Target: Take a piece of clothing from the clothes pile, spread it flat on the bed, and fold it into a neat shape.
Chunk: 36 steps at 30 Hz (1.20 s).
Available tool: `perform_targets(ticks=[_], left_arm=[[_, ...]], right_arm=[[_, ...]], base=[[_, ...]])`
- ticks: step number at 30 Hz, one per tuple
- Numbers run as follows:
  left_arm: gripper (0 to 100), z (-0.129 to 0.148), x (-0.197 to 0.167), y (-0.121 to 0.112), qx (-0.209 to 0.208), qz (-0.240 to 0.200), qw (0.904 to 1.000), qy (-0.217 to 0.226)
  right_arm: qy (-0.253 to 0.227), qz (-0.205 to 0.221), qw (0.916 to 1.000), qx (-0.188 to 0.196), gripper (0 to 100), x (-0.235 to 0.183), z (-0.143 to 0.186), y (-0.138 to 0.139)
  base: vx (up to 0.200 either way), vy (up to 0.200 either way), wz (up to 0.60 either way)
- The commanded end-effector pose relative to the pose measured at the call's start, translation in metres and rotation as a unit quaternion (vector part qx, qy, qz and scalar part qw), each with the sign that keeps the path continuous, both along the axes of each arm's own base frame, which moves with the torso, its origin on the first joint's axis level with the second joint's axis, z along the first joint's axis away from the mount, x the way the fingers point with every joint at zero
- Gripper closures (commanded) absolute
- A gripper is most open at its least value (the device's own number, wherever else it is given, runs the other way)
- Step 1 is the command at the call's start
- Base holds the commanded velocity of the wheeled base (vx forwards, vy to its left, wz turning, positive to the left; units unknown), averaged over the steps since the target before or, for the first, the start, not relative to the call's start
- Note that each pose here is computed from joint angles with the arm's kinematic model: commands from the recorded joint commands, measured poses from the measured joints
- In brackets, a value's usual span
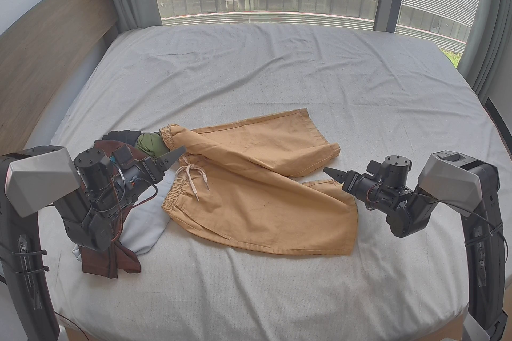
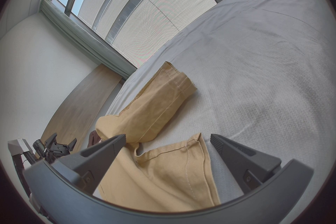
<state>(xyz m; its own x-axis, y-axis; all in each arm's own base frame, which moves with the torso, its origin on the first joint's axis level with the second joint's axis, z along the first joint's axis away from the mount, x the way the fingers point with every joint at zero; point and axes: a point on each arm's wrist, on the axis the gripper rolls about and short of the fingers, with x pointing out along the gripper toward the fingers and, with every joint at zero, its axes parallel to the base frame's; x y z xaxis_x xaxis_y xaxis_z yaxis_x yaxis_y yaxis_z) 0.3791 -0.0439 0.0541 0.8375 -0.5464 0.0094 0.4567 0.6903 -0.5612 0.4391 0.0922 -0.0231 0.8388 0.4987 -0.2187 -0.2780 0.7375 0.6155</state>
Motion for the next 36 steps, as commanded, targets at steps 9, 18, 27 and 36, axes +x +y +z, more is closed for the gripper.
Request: perform_targets(ticks=[9,18,27,36], left_arm=[[0,0.000,0.000,0.000,0.000,-0.001,1.0000,0.001],[0,-0.001,0.000,-0.001,0.000,-0.003,1.0000,0.001],[0,-0.001,0.000,-0.002,0.000,-0.002,1.0000,0.002],[0,-0.002,0.000,-0.001,0.000,0.001,1.0000,0.003]], right_arm=[[0.018,0.012,0.9997,-0.007,100,-0.003,-0.019,0.009],[0.006,0.005,1.0000,-0.005,100,0.002,-0.016,0.004],[-0.016,-0.012,0.9998,0.000,100,0.012,-0.005,-0.008],[-0.016,-0.025,0.9996,-0.001,100,0.015,-0.006,-0.018]], base=[[0.000,0.000,0.00],[0.000,0.000,0.00],[0.000,0.000,0.00],[0.000,0.000,0.00]])
